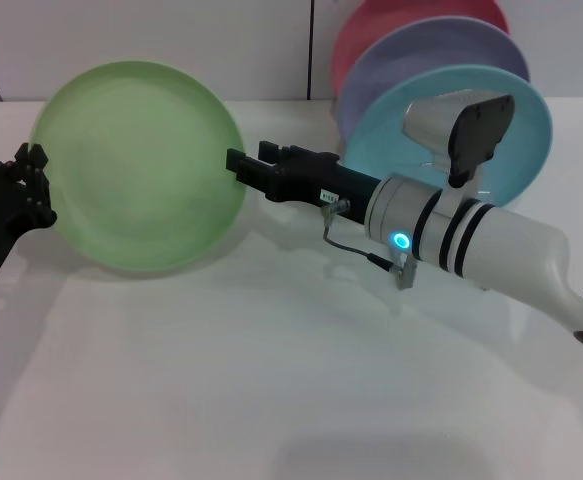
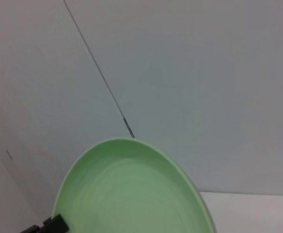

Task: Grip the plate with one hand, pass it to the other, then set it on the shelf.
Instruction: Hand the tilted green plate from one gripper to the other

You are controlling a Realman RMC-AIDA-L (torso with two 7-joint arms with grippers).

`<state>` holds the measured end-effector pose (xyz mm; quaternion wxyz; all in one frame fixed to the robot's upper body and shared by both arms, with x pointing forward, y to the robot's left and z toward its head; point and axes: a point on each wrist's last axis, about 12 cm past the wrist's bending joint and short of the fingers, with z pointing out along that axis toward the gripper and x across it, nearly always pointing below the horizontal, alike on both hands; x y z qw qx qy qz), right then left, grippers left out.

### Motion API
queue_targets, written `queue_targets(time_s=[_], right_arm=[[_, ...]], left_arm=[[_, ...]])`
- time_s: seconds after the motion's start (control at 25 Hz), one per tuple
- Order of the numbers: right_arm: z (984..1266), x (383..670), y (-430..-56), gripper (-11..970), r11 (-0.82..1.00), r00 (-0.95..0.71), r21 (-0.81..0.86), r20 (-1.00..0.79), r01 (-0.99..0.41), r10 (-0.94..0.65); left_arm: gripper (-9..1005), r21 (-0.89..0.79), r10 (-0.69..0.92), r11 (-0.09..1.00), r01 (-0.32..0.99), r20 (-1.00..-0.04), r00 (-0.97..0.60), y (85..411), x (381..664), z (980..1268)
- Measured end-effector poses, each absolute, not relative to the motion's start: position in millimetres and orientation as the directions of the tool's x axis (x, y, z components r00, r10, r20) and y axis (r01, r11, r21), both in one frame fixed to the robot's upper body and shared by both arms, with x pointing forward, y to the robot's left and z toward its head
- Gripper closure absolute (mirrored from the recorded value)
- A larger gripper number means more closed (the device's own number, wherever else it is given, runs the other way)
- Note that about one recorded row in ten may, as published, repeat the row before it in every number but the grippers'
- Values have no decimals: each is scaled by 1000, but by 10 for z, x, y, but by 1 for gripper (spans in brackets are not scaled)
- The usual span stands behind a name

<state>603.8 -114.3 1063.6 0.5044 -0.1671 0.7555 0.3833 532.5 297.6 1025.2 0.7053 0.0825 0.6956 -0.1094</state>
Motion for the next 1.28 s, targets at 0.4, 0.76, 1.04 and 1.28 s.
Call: queue_targets(time_s=[0.4,0.76,1.04,1.28], right_arm=[[10610,6021,-1148,440,657,-445,419,-884,-627,139],[10589,5996,-1158,528,656,-450,424,-882,-624,143],[10585,5994,-1153,546,659,-455,433,-877,-615,152],[10588,5999,-1153,598,661,-455,437,-876,-611,158]], left_arm=[[959,-29,-35,962,270,-999,17,2971,5357,10276],[959,6,-4,952,305,-999,32,2918,5366,10291],[959,11,0,948,317,-999,34,2894,5381,10299],[959,11,-1,949,316,-999,37,2893,5392,10306]])
